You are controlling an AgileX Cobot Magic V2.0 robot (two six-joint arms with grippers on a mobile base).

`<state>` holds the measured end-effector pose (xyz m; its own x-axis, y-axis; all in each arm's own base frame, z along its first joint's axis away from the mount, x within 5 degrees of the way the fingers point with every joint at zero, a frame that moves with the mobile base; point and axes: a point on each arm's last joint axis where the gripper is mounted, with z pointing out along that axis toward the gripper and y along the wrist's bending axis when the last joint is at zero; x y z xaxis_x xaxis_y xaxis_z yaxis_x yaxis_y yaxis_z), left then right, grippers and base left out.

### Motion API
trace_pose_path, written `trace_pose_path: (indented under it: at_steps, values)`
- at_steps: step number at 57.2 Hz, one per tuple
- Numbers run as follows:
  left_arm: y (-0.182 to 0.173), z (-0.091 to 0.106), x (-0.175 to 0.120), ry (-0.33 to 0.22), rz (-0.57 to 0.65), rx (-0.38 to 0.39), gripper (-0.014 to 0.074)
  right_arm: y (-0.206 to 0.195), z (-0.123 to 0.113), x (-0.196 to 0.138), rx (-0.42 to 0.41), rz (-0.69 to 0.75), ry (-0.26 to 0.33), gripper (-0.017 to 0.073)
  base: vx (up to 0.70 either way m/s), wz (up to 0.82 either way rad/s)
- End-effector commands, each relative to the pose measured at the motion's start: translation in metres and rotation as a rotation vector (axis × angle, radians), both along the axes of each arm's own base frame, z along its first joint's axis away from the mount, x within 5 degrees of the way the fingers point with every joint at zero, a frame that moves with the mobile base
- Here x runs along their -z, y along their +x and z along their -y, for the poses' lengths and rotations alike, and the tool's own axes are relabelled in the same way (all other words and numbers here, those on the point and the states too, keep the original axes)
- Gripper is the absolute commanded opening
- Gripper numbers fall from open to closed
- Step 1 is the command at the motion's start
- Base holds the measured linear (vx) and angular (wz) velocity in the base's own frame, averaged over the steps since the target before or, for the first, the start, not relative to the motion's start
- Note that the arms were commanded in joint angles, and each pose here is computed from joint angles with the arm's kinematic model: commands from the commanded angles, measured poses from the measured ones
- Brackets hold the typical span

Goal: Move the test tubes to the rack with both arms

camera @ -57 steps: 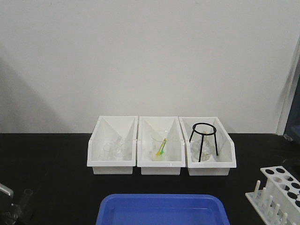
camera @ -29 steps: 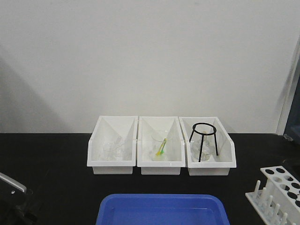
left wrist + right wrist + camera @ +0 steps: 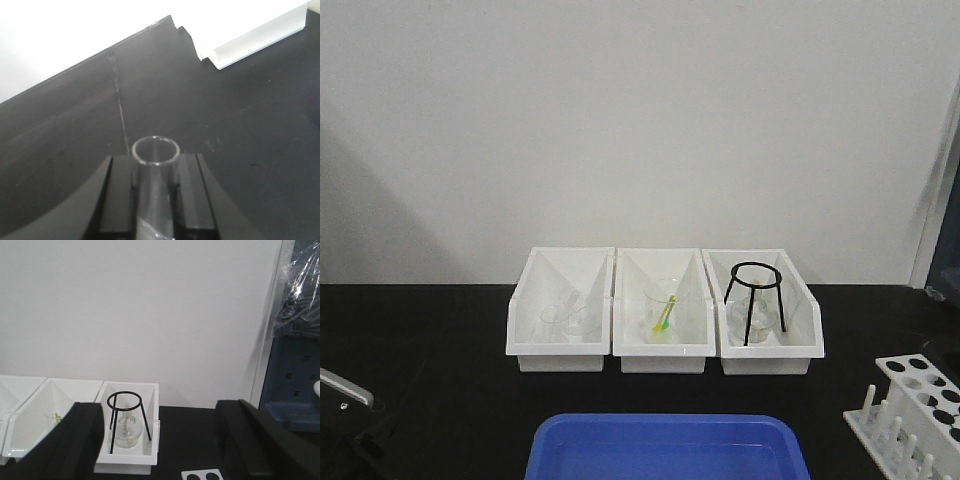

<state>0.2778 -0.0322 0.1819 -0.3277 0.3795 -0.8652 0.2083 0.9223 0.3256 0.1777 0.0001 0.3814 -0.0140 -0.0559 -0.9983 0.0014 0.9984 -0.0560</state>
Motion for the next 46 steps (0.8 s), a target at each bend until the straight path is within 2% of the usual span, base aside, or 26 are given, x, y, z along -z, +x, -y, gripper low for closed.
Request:
trace_pose_path:
  at_steps: [1,10,17,24,31,41,46]
  values:
    - [0.006,0.002,-0.024,-0.025,0.15,-0.001,-0.0023,-0.002,0.0,-0.018,-0.007,0.108,-0.02,0.051,0.0,0.0]
    - [0.005,0.002,-0.032,-0.032,0.192,-0.004,-0.0022,-0.002,0.0,-0.017,-0.006,0.096,-0.02,0.051,0.0,0.0]
    - [0.001,0.001,-0.047,-0.082,0.232,-0.019,-0.0022,-0.002,0.0,-0.016,-0.005,0.091,-0.019,0.051,0.0,0.0]
    - [-0.006,0.0,-0.074,-0.128,0.302,-0.022,-0.0021,-0.002,0.0,-0.016,-0.004,0.089,-0.019,0.051,0.0,0.0]
    - [-0.015,0.0,-0.104,-0.143,0.345,-0.015,-0.002,-0.002,0.0,-0.016,-0.004,0.089,-0.018,0.051,0.0,0.0]
    - [-0.024,0.001,-0.15,-0.159,0.335,0.002,-0.002,-0.002,0.0,-0.016,-0.004,0.088,-0.017,0.051,0.0,0.0]
    - [-0.027,0.001,-0.173,-0.203,0.329,0.003,-0.002,-0.002,0.0,-0.016,-0.005,0.086,-0.015,0.051,0.0,0.0]
